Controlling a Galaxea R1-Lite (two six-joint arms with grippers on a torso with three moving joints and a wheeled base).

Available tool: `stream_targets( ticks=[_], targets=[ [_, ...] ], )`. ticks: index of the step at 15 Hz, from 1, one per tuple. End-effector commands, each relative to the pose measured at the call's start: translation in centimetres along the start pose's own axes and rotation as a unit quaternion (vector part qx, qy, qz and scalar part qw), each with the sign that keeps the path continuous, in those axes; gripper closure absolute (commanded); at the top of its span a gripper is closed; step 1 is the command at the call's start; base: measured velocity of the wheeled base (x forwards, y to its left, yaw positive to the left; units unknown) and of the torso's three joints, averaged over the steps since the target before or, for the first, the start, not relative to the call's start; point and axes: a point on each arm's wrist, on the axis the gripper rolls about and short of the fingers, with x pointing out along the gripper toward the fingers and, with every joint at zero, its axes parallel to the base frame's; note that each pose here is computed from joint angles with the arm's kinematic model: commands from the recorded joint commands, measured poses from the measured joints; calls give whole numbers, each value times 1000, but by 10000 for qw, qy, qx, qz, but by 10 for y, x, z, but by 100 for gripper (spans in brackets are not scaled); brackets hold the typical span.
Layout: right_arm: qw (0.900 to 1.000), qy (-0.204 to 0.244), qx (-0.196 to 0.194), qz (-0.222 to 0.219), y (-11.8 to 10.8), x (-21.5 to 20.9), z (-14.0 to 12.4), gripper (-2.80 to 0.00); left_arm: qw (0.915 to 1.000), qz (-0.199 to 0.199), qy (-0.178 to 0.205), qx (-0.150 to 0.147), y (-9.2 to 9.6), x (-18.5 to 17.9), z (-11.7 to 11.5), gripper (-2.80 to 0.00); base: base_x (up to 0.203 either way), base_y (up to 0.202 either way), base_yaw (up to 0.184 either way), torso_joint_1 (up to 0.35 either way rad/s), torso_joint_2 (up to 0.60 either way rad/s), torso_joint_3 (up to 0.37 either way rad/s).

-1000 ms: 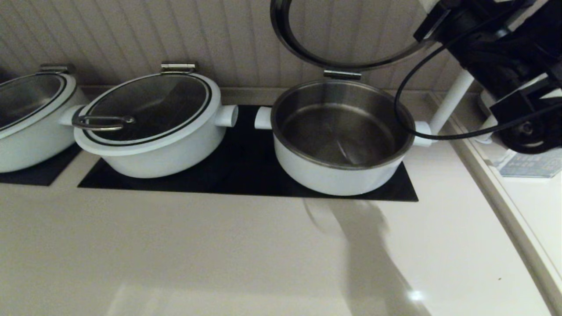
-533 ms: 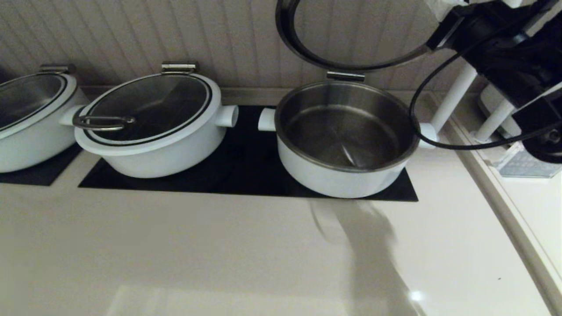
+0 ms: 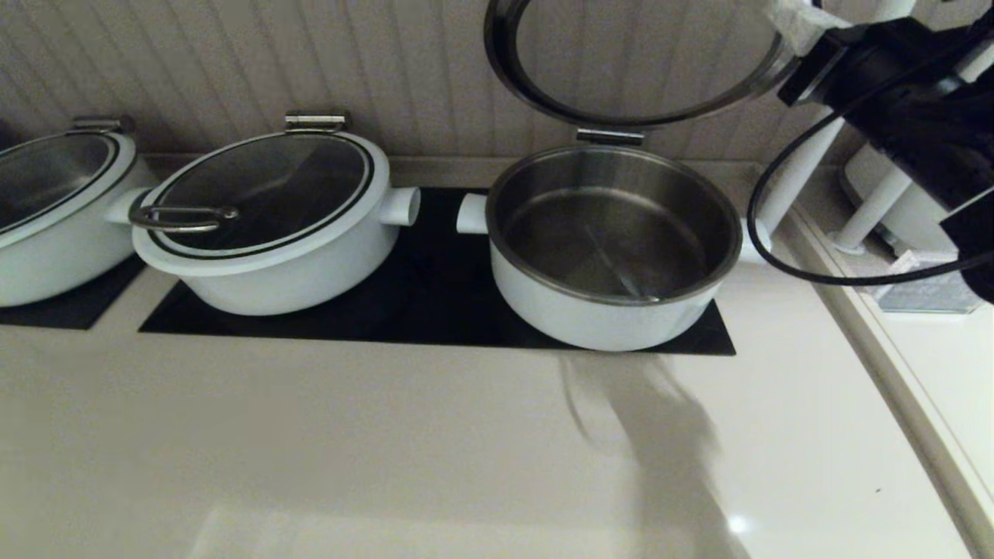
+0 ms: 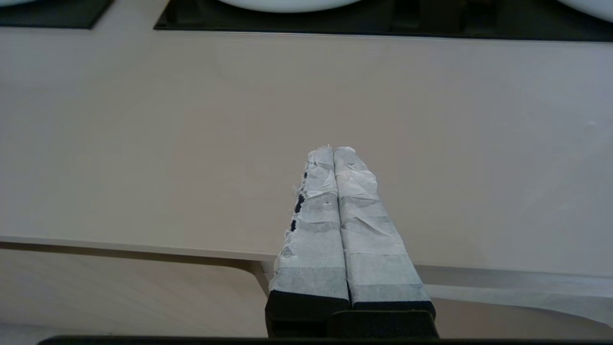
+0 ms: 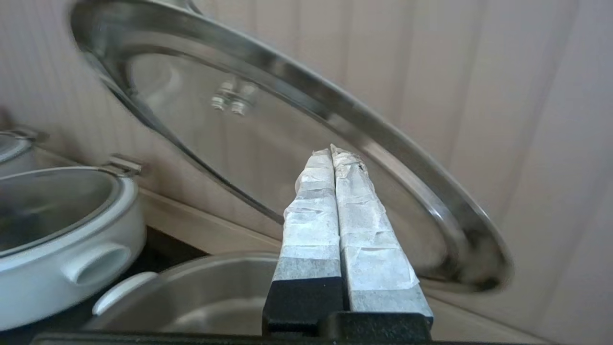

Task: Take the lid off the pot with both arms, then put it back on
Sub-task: Open the pot lid completely

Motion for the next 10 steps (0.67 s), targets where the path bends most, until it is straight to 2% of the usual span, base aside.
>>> stream_targets(
  ticks=[1,4,10],
  targets=[
    [10000,55,11,13,0,-1,-4,0,10000,2,-3,-3,0,0,0,0,0,0,0,0,0,0],
    [10000,85,25,28,0,1,-9,0,10000,2,-3,-3,0,0,0,0,0,0,0,0,0,0],
    [9999,-167,-46,6,-4,13,-1,0,10000,2,-3,-3,0,0,0,0,0,0,0,0,0,0]
  ],
)
